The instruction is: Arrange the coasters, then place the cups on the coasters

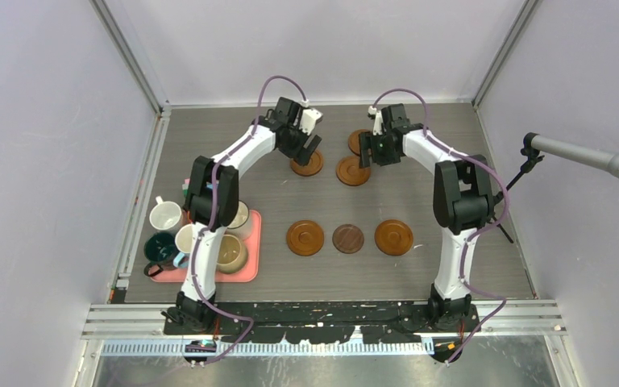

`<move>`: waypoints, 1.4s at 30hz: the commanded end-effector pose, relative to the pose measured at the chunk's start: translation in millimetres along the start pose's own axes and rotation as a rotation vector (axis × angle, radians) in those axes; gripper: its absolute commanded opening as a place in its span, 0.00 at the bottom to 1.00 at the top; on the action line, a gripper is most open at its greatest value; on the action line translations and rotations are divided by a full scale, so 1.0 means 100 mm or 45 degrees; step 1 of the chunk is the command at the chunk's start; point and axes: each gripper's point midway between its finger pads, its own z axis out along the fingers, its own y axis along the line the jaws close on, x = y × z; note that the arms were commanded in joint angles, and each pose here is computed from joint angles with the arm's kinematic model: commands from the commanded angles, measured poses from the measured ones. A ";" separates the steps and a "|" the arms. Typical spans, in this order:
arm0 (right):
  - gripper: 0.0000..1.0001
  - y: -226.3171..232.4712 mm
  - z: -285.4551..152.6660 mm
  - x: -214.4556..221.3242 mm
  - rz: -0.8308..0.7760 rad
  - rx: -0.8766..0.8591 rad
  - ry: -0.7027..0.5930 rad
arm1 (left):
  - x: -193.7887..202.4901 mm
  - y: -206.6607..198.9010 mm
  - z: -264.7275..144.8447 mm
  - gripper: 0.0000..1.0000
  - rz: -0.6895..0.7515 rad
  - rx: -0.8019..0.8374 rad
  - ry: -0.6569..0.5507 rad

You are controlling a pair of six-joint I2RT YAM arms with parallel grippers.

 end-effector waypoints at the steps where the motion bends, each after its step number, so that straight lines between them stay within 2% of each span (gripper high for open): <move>1: 0.74 0.05 0.04 -0.33 -0.003 0.027 -0.110 | -0.28 0.11 -0.02 0.78 0.028 -0.019 -0.080; 11: 0.70 0.05 0.32 -0.36 -0.072 0.101 -0.099 | -0.21 0.30 0.29 0.73 0.033 -0.063 -0.038; 16: 0.67 0.11 0.36 -0.29 -0.098 0.103 -0.064 | -0.06 0.27 0.36 0.65 0.039 -0.030 0.022; 22: 0.57 0.20 0.30 -0.08 -0.183 0.094 0.006 | 0.22 0.12 0.26 0.51 0.052 0.030 0.098; 30: 0.48 0.36 0.23 0.26 -0.210 0.065 0.081 | 0.60 -0.14 0.00 0.40 0.031 0.115 0.148; 36: 0.47 0.50 0.16 0.48 -0.254 0.044 0.132 | 0.81 -0.39 -0.13 0.39 0.008 0.170 0.175; 42: 0.45 0.50 0.13 0.63 -0.250 0.054 0.174 | 0.86 -0.49 -0.14 0.40 -0.029 0.181 0.181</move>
